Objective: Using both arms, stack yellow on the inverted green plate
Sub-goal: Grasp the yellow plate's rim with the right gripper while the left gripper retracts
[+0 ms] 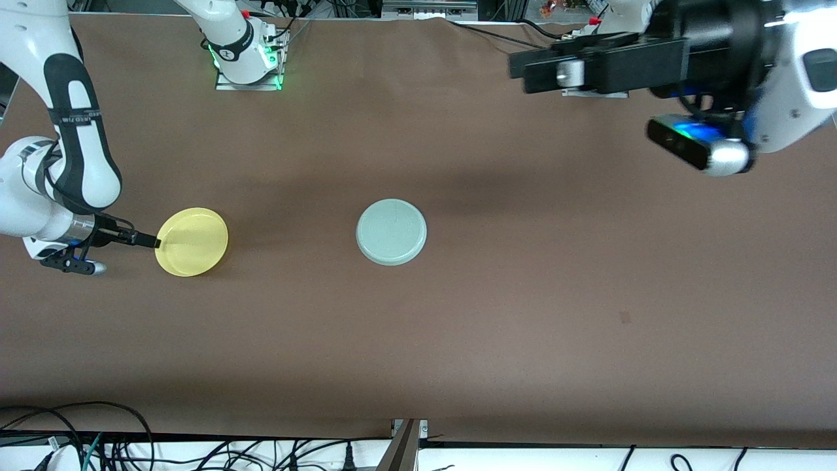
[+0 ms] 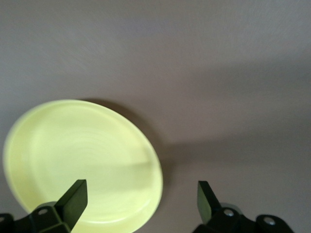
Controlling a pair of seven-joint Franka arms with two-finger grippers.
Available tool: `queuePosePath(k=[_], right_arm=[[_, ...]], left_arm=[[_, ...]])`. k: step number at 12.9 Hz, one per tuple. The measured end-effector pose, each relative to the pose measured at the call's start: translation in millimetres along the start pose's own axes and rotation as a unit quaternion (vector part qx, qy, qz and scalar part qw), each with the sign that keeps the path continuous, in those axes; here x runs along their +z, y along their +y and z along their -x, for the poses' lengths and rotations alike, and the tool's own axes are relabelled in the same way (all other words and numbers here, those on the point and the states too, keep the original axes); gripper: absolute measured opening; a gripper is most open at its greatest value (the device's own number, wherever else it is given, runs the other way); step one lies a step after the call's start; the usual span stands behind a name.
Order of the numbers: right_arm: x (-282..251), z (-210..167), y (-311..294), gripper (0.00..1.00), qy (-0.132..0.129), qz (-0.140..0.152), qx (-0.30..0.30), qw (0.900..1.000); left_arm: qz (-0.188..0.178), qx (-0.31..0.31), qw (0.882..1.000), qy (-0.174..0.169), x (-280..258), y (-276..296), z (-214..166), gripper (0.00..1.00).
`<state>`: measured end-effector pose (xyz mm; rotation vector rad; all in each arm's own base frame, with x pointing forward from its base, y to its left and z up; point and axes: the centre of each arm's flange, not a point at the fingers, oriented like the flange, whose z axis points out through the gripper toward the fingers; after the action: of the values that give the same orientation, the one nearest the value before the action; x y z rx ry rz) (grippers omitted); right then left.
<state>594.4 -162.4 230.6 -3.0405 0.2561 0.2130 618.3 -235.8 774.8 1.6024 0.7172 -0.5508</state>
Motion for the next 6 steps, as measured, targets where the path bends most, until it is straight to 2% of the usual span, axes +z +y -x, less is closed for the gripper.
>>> queuePosePath(k=[2, 3, 4, 6], right_arm=[[25, -1, 8, 0.99, -0.009, 0.003, -0.011, 1.000], [33, -1, 8, 0.93, -0.012, 0.002, -0.011, 1.000], [37, -1, 7, 0.93, -0.014, -0.002, -0.009, 1.000], [43, -1, 6, 0.68, -0.017, -0.004, -0.010, 1.000]], left_arm=[[-0.041, 0.002, 0.999, 0.002, -30, -5, 0, 1.00], [-0.062, 0.003, 0.998, 0.001, -44, -9, 3, 1.00], [-0.089, 0.004, 0.996, 0.001, -56, -15, 5, 1.00], [-0.140, 0.004, 0.990, 0.005, -78, -28, 4, 1.00]])
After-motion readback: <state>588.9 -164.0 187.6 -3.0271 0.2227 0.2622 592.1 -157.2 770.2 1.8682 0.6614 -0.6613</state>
